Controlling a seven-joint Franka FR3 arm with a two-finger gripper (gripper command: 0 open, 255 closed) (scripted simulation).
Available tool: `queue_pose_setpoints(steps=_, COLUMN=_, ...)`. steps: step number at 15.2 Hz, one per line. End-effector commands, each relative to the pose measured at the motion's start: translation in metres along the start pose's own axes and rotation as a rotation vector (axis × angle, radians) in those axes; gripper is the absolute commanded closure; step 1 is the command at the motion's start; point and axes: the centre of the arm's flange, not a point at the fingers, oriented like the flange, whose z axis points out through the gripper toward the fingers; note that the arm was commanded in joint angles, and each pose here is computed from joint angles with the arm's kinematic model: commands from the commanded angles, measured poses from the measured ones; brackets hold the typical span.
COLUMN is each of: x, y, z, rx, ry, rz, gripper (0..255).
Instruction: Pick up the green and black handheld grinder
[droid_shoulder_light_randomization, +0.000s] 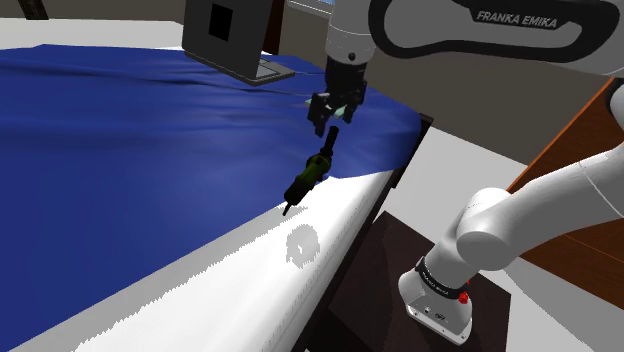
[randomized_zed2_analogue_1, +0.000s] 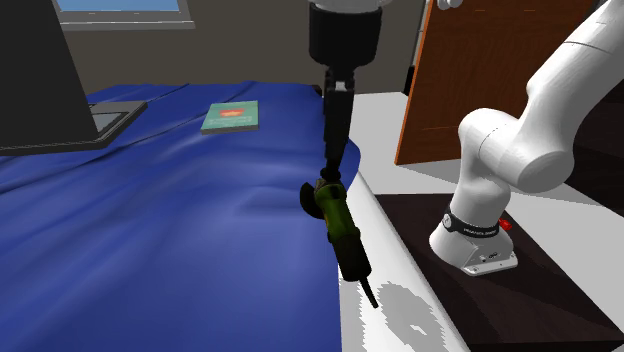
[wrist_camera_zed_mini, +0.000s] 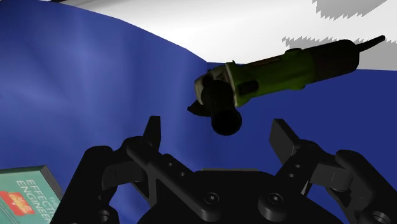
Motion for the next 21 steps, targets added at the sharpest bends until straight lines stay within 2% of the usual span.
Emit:
queue_pose_setpoints(steps=1, x=0.0, y=-0.004, z=0.011, rx=0.0, ry=0.0, rz=0.001, gripper=0)
queue_pose_setpoints(steps=6, x=-0.001, y=-0.007, z=0.025, rx=0.0, ry=0.0, rz=0.001, gripper=0)
queue_pose_setpoints(steps=7, x=0.0, y=-0.007, z=0.025, rx=0.0, ry=0.0, rz=0.001, gripper=255)
queue_pose_setpoints(steps=16, x=-0.001, y=-0.007, z=0.025, rx=0.0, ry=0.0, rz=0.001, gripper=255)
queue_pose_setpoints(steps=21, x=0.0, y=-0.002, z=-0.001, rx=0.0, ry=0.0, rz=0.001, gripper=255)
